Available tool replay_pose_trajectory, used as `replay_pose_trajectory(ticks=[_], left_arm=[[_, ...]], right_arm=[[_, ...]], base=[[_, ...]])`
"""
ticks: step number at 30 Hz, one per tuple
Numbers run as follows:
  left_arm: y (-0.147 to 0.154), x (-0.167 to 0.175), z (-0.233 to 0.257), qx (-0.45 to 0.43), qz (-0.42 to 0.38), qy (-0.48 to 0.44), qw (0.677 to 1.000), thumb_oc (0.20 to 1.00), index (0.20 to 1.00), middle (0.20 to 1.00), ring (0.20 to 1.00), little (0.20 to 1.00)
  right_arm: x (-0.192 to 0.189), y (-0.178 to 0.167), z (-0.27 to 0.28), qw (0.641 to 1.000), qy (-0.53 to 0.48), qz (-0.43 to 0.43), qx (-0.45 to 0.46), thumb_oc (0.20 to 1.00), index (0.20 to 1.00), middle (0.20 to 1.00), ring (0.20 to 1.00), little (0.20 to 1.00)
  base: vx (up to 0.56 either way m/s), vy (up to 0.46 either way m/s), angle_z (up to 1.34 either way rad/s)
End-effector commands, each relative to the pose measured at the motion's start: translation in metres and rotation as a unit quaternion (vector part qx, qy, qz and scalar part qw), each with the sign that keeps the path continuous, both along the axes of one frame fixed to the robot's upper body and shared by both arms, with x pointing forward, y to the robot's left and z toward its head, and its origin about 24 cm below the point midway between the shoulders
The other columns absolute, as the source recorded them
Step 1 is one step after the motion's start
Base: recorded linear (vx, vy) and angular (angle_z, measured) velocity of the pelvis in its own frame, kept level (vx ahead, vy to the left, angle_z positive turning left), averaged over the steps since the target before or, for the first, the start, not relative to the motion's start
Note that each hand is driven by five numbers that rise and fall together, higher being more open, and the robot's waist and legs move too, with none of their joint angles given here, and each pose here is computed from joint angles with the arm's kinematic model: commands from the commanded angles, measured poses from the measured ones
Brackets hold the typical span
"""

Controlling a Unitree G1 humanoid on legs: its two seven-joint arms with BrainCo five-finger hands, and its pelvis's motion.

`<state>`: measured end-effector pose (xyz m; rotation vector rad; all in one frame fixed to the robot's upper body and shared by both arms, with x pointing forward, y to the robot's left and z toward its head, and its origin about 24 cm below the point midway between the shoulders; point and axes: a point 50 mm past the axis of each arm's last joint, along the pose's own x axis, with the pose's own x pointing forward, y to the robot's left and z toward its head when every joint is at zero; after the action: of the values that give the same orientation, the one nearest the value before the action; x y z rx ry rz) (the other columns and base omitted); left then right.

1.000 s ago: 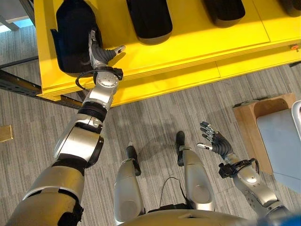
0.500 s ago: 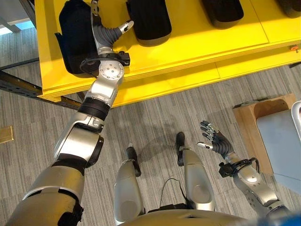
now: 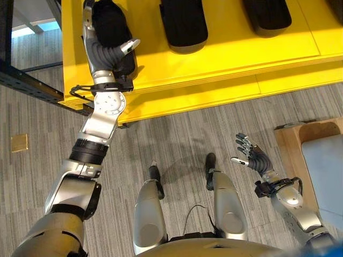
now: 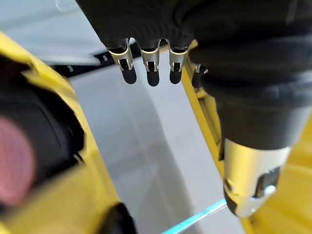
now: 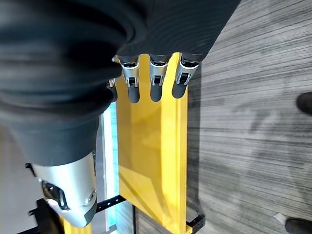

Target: Move parts from the plastic box to the shelf.

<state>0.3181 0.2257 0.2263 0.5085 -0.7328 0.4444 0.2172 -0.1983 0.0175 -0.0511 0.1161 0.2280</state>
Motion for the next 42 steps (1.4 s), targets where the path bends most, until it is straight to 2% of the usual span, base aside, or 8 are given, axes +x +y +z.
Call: replay_pose_trajectory(ticks=[1,5,14,22,31,42], left_arm=[[0.008,-0.014,0.007,0.111,0.035,-0.02,0.993,1.0,1.0,1.0,1.0,1.0],[0.016,-0.042,-0.013,0.219,0.063,0.012,0.974,1.0,1.0,1.0,1.0,1.0],[0.015,-0.075,-0.039,0.346,0.052,0.066,0.934,1.0,1.0,1.0,1.0,1.0],[0.013,-0.088,-0.062,0.371,0.013,0.128,0.92,1.0,1.0,1.0,1.0,1.0],[0.003,-0.087,-0.091,0.368,-0.036,0.198,0.908,1.0,1.0,1.0,1.0,1.0],[0.0,-0.074,-0.106,0.375,-0.034,0.225,0.899,1.0,1.0,1.0,1.0,1.0]], right_arm=[[-0.002,-0.003,0.015,0.999,-0.044,-0.001,0.01,1.0,1.0,1.0,1.0,1.0],[0.002,-0.003,0.019,0.999,-0.053,0.001,0.01,1.0,1.0,1.0,1.0,1.0],[0.005,-0.005,0.027,0.998,-0.067,0.008,0.001,1.0,1.0,1.0,1.0,1.0],[0.003,-0.007,0.028,0.998,-0.065,0.014,-0.007,1.0,1.0,1.0,1.0,1.0],[-0.001,-0.011,0.027,0.998,-0.06,0.007,-0.017,1.0,1.0,1.0,1.0,1.0],[-0.002,-0.013,0.03,0.998,-0.066,-0.002,-0.018,1.0,1.0,1.0,1.0,1.0]], base=[[0.0,0.0,0.0],[-0.01,-0.009,0.03],[-0.01,-0.011,0.05],[-0.01,-0.007,0.02],[-0.01,-0.005,0.03],[0.0,0.0,0.0]])
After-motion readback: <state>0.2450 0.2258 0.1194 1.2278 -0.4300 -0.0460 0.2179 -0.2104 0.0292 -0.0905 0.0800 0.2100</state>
